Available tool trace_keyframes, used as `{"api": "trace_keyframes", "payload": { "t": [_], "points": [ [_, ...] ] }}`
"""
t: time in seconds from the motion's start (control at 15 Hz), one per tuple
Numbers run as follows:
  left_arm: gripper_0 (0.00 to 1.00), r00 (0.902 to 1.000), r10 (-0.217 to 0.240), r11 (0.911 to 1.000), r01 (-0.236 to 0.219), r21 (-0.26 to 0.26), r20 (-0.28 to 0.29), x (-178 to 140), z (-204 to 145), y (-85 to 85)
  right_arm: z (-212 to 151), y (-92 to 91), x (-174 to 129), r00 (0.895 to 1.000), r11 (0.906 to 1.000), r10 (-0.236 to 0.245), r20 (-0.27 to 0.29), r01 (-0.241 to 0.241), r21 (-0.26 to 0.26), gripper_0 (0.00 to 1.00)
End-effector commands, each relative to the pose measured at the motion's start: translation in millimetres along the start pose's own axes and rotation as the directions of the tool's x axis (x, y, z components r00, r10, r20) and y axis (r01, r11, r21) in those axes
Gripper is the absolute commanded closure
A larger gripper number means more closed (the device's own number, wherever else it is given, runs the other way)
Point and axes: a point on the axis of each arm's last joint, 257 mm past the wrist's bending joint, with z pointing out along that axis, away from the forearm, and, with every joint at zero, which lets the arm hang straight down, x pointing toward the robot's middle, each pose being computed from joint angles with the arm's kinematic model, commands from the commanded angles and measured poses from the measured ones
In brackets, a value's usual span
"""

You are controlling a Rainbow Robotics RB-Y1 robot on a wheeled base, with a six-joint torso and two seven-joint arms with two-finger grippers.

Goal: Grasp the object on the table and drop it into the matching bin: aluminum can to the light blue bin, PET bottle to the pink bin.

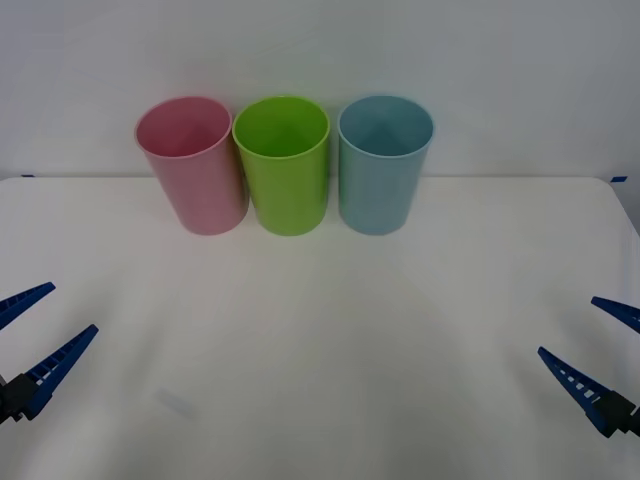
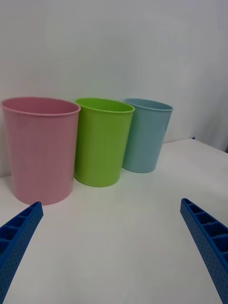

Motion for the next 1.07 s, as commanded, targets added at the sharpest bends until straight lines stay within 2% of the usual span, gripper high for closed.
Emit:
{"api": "trace_keyframes", "payload": {
  "t": [0.07,0.8,1.07],
  "points": [
    [0.0,1.0,0.0,1.0,0.0,0.0,0.0,0.0,0.0,0.0,-0.7,-2.2,1.3,1.0,0.9999,0.014,0.016,-0.014,0.006,0.0],
    [0.0,1.0,0.0,1.0,0.0,0.0,0.0,0.0,0.0,0.0,-26.7,-3.1,20.6,0.997,0.9956,0.074,0.011,-0.074,0.056,0.0],
    [0.0,1.0,0.0,1.0,0.0,0.0,0.0,0.0,0.0,0.0,-26.7,-3.1,20.6,0.997,0.9956,0.074,0.011,-0.074,0.056,0.0]
  ]
}}
